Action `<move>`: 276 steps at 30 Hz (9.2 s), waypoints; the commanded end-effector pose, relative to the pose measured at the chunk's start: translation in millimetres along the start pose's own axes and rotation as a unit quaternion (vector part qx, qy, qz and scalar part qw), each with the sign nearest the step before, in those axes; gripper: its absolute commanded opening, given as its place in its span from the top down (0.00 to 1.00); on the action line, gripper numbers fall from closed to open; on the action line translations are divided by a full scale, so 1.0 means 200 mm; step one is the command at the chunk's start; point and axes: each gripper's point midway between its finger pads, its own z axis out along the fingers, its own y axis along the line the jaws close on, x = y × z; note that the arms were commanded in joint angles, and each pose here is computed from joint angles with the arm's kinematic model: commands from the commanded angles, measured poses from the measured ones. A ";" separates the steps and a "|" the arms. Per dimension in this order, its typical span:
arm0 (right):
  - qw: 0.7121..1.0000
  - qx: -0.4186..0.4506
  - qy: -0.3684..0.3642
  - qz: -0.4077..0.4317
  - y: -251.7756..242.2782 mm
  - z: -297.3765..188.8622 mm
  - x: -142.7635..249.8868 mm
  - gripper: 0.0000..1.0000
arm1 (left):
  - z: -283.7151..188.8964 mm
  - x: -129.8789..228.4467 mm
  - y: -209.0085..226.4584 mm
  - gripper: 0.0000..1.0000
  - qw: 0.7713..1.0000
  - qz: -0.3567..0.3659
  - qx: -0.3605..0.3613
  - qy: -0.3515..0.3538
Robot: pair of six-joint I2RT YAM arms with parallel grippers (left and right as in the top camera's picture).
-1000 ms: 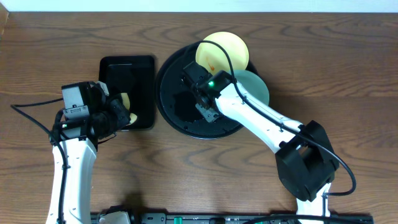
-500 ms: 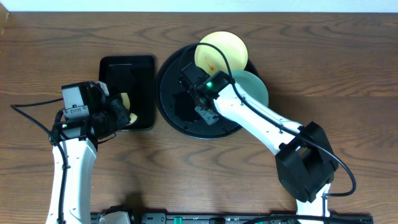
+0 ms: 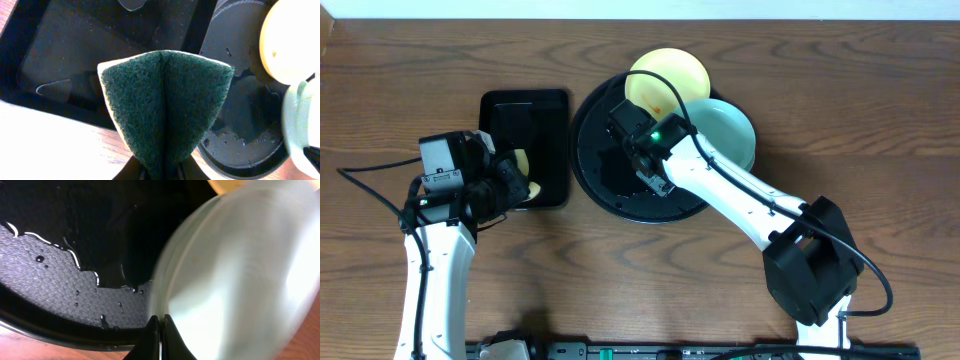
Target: Clean dirty plates on tray and stack at the side
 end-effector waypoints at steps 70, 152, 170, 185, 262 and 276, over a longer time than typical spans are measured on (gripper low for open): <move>0.984 -0.073 -0.067 0.145 -0.03 0.11 -0.10 0.99 | -0.01 0.00 -0.01 0.86 1.000 0.009 0.003 0.001; 0.946 -0.032 -0.058 0.318 -1.31 -0.27 0.36 0.99 | -0.02 -0.05 -0.12 0.92 0.995 0.075 0.063 -0.015; 0.914 -0.012 0.046 0.402 -1.37 0.41 0.72 0.99 | -0.01 -0.05 -0.10 0.92 0.996 0.073 0.051 -0.015; 0.905 -0.090 -0.009 0.415 -1.29 0.49 0.62 0.36 | -0.01 -0.05 -0.10 0.92 0.996 0.073 0.051 -0.015; 0.938 -0.080 -0.054 0.334 -0.69 0.01 0.28 0.99 | -0.01 -0.03 -0.09 0.92 0.994 0.096 0.047 -0.008; 0.931 0.017 -0.068 0.357 -0.44 0.04 0.19 0.99 | 0.02 -0.08 -0.22 0.93 0.985 0.159 0.037 -0.049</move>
